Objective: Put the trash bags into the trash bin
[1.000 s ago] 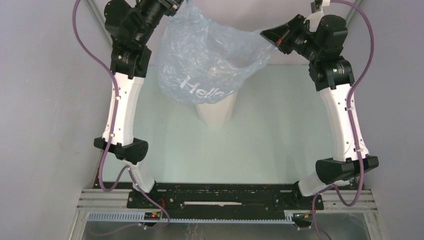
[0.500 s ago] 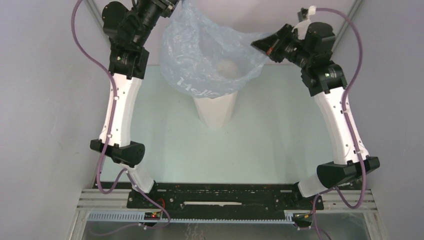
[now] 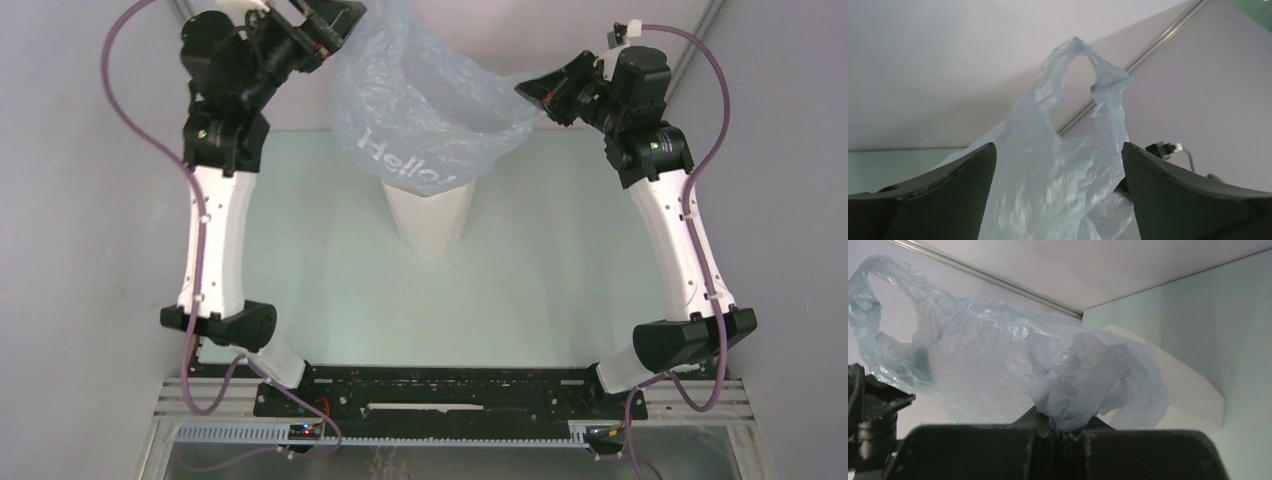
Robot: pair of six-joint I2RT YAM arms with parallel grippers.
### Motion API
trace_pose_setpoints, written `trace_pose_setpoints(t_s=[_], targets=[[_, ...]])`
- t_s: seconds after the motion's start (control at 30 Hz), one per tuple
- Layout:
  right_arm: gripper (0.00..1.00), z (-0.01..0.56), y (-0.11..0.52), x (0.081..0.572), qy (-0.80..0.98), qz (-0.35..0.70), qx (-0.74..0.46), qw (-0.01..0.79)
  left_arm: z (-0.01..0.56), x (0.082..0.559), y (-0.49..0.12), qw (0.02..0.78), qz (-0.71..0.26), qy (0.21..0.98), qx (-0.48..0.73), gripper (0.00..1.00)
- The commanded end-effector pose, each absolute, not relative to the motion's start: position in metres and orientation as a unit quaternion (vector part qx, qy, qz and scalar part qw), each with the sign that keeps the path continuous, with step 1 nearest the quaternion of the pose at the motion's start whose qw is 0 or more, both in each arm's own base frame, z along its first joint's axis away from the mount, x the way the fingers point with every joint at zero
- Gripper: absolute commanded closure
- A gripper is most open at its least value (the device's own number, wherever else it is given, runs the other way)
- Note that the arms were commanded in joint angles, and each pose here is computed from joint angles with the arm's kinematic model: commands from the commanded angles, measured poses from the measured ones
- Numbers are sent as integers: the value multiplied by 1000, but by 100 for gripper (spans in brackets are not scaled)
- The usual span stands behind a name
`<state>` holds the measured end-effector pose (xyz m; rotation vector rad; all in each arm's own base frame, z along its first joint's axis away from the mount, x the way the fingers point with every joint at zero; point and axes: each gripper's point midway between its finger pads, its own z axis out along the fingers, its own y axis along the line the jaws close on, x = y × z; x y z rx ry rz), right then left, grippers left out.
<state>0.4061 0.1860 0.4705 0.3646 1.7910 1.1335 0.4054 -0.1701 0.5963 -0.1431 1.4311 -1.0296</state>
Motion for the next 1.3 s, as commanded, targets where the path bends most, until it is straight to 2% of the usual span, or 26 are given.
trace_pose_setpoints(t_s=[0.0,0.07,0.13,0.2,0.27,0.4,0.57,0.73,0.93,1.03,1.13,1.27], targets=[[100,487,184,393,718,472,141,491,600,340,-125,669,-366,645,-54,0],[100,489,185,390,719,472,131,492,575,330,-103,662,-331,666,-95,1],[100,489,190,386,721,478,118,488,525,334,-84,631,-304,697,-152,3],[100,488,195,383,723,486,106,480,495,335,-78,615,-307,706,-171,5],[100,487,201,378,724,492,93,474,478,341,-86,603,-327,708,-164,10],[100,489,205,370,723,493,81,476,460,363,-106,559,-373,723,-158,27],[100,492,207,365,720,500,74,475,450,397,-124,530,-398,733,-153,34],[100,501,218,355,709,517,45,478,435,400,-186,486,-442,747,-101,36],[100,501,221,351,708,518,30,479,405,371,-245,442,-446,776,-55,40],[100,498,221,350,709,518,28,479,367,369,-255,397,-440,803,-62,41],[100,492,222,350,713,515,28,475,357,389,-244,423,-392,815,-55,41],[100,480,227,353,723,504,21,471,344,419,-240,418,-357,834,-45,41]])
